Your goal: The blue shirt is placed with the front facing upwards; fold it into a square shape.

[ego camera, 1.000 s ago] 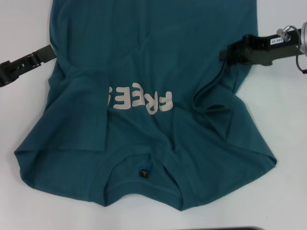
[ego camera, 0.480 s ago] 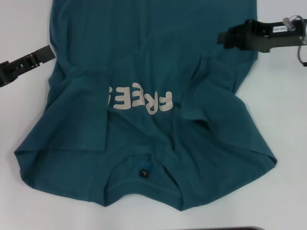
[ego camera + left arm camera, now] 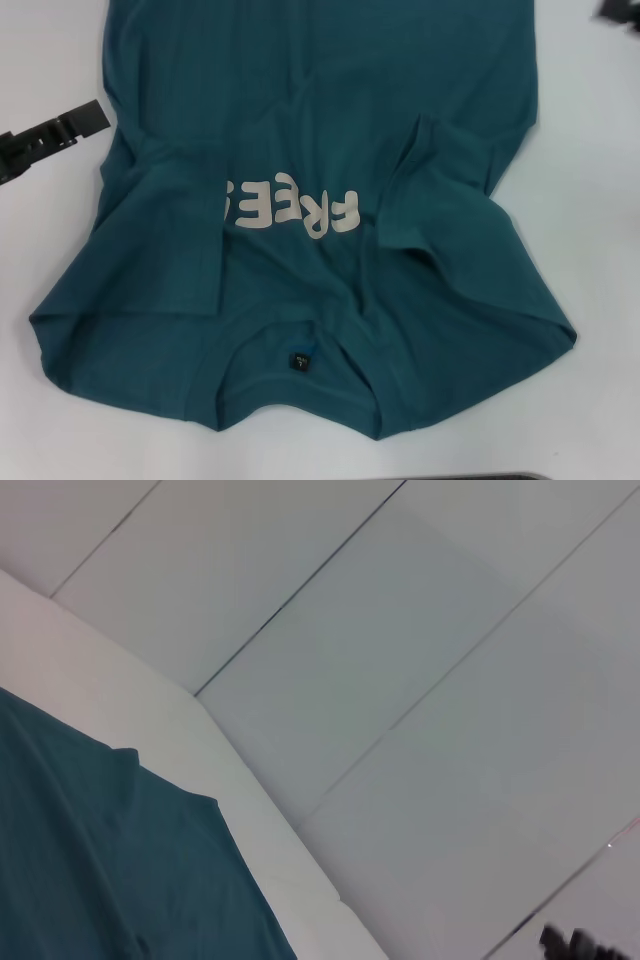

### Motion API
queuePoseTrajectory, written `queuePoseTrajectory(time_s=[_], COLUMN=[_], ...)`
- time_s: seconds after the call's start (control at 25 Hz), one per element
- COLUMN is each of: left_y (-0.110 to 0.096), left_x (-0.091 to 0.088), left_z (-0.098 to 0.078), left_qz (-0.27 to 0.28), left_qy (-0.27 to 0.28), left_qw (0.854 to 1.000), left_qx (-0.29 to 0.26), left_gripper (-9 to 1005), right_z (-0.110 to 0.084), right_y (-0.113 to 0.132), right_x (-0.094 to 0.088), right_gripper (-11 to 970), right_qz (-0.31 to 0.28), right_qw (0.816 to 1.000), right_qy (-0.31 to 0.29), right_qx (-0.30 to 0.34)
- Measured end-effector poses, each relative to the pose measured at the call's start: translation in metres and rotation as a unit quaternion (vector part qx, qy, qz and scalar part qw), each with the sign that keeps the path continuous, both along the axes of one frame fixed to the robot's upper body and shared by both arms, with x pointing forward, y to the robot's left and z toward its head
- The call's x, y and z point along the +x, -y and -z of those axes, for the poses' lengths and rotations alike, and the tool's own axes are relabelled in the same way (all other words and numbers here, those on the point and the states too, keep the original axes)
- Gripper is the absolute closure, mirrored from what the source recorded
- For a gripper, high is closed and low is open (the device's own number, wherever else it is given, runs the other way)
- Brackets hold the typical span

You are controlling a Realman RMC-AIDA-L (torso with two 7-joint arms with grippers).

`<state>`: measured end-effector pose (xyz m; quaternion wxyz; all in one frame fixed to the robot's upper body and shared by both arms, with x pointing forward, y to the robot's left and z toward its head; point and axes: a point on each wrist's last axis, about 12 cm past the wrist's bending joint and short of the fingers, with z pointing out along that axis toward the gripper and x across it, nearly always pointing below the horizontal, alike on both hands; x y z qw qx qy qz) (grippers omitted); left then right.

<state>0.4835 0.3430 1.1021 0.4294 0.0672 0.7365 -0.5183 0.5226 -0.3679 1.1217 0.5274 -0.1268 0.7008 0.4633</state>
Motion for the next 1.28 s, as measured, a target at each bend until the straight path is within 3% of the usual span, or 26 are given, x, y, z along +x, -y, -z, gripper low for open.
queuePoseTrajectory(time_s=[0.12,0.32,0.52,0.68,0.92,1.12,1.28], left_y=[-0.001,0.000,0.006,0.007,-0.006,-0.016,-0.023], left_x=[-0.002,-0.006,-0.024,-0.038,-0.058,-0.068,-0.069], left_z=[-0.001,-0.002,0.013,0.017,0.018,0.021,0.020], left_qz=[0.010,0.019,0.010,0.021,0.073,0.069,0.045], left_qy=[0.004,0.029,0.058,0.060,0.000,-0.085,-0.132], left_qw=[1.000,0.999,0.998,0.998,0.997,0.992,0.987], left_qx=[0.004,0.008,-0.001,-0.018,-0.034,-0.057,-0.085], left_gripper=[68,69,71,72,74,78,81], right_z=[0.007,0.012,0.028,0.035,0.034,0.037,0.034], right_y=[0.013,0.020,0.008,-0.013,-0.037,-0.045,-0.045], right_x=[-0.016,-0.026,-0.039,-0.050,-0.059,-0.056,-0.050], right_gripper=[613,591,361,194,114,109,111], right_qz=[0.043,0.036,-0.039,-0.130,-0.240,-0.265,-0.252], right_qw=[0.999,0.996,0.989,0.977,0.951,0.939,0.940], right_qy=[0.009,-0.020,-0.067,-0.113,-0.167,-0.198,-0.216], right_qx=[-0.026,-0.083,-0.129,-0.126,-0.101,-0.093,-0.073])
